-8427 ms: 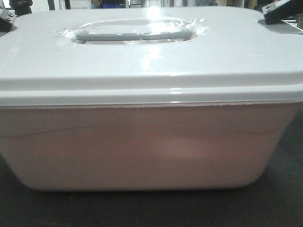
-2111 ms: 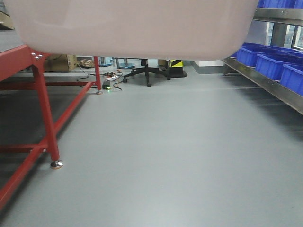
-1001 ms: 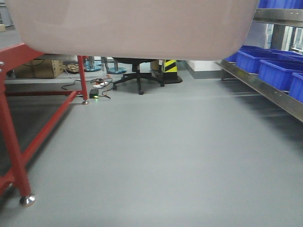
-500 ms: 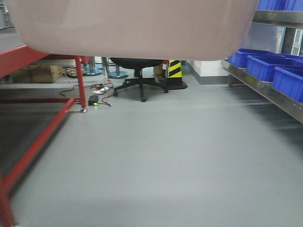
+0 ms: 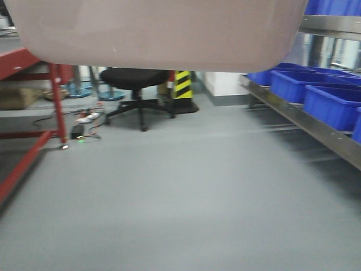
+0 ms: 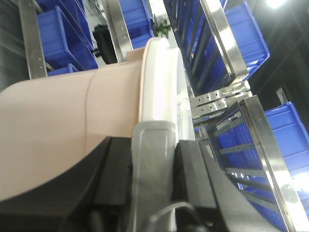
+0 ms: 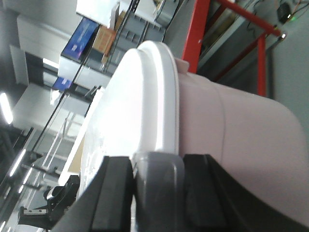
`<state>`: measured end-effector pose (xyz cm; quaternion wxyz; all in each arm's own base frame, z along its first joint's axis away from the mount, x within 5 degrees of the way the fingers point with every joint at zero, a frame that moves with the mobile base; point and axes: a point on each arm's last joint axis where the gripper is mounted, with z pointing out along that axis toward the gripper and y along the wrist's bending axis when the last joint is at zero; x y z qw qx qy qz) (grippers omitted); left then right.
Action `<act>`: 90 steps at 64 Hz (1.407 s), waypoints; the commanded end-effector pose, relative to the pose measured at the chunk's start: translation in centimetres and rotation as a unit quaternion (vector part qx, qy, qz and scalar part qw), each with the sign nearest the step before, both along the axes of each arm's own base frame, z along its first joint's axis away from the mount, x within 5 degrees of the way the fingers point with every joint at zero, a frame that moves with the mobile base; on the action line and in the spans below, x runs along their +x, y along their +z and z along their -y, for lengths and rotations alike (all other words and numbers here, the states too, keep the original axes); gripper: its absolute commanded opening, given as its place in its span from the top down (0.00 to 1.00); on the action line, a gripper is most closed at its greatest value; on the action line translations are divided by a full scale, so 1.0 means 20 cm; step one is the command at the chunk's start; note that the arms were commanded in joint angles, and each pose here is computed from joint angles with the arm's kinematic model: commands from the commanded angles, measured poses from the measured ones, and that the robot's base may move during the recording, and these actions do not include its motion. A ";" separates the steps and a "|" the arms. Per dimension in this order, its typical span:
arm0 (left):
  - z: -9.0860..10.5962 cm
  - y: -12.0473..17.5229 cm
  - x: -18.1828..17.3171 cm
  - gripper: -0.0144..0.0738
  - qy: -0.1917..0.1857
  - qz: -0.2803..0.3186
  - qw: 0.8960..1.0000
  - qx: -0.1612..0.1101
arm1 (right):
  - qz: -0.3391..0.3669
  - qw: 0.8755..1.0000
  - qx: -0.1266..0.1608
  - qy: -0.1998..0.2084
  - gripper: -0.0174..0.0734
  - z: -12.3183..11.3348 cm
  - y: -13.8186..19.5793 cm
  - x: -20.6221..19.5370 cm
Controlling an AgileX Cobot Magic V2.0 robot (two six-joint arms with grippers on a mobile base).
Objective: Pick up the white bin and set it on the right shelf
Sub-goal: 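Carry the bin with both grippers toward the shelving rack of blue bins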
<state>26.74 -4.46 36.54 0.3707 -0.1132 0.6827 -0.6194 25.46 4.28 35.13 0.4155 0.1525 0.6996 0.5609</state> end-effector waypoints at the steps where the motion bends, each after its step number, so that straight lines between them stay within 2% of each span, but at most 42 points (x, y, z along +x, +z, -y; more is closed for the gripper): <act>1: 0.11 0.16 -0.16 0.98 -0.156 0.080 0.983 -0.051 | 0.071 0.992 0.055 0.090 0.73 -0.08 0.16 -0.09; 90: 0.11 0.16 -0.16 0.98 -0.156 0.080 0.983 -0.051 | 0.070 0.992 0.054 0.086 0.73 -0.08 0.16 -0.09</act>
